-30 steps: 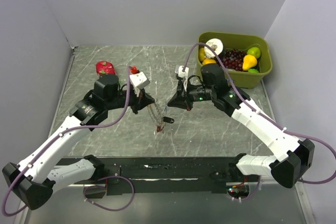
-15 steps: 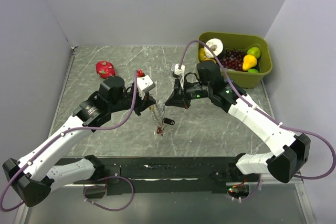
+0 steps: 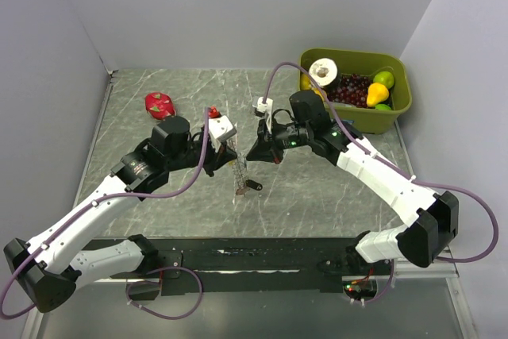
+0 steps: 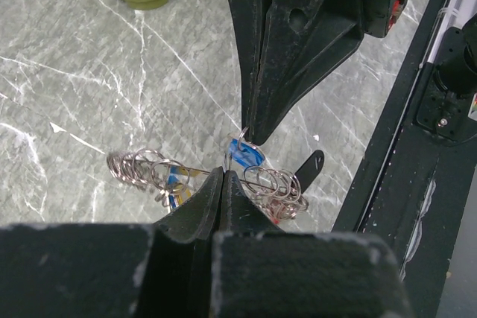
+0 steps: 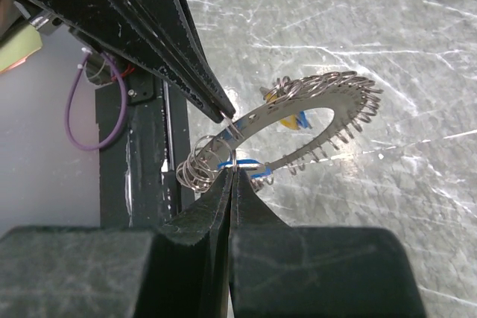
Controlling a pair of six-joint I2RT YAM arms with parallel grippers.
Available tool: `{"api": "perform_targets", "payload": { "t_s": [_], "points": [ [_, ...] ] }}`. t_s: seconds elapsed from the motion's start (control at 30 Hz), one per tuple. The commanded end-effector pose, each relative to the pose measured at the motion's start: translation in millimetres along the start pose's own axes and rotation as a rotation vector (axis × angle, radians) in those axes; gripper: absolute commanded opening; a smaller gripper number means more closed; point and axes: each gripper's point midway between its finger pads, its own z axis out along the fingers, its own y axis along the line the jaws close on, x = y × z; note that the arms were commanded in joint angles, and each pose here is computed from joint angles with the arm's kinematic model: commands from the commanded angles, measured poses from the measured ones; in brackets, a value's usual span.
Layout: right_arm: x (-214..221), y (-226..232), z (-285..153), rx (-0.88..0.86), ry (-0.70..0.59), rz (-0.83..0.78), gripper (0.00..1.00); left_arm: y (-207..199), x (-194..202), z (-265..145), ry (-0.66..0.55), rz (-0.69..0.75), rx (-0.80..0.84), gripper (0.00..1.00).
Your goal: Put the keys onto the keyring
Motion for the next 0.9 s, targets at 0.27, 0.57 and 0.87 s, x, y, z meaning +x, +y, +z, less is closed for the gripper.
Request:
{"api": "perform_targets", "payload": {
  "t_s": [0.27, 0.57, 0.87],
  "points": [
    [-33, 17, 1, -0.060, -0.086, -0.088, 0.00, -8, -22, 2, -0.073, 0.022, 0.037, 0.01],
    [-37, 12, 2, -0.022, -0.098, -0.089, 0.00, -11, -20, 3, -0.062, 0.023, 0.051, 0.01],
    [-31, 2, 5, 0.023, -0.087, -0.069, 0.00, -13, -20, 1, -0.066, 0.030, 0.058, 0.01]
  ]
}}
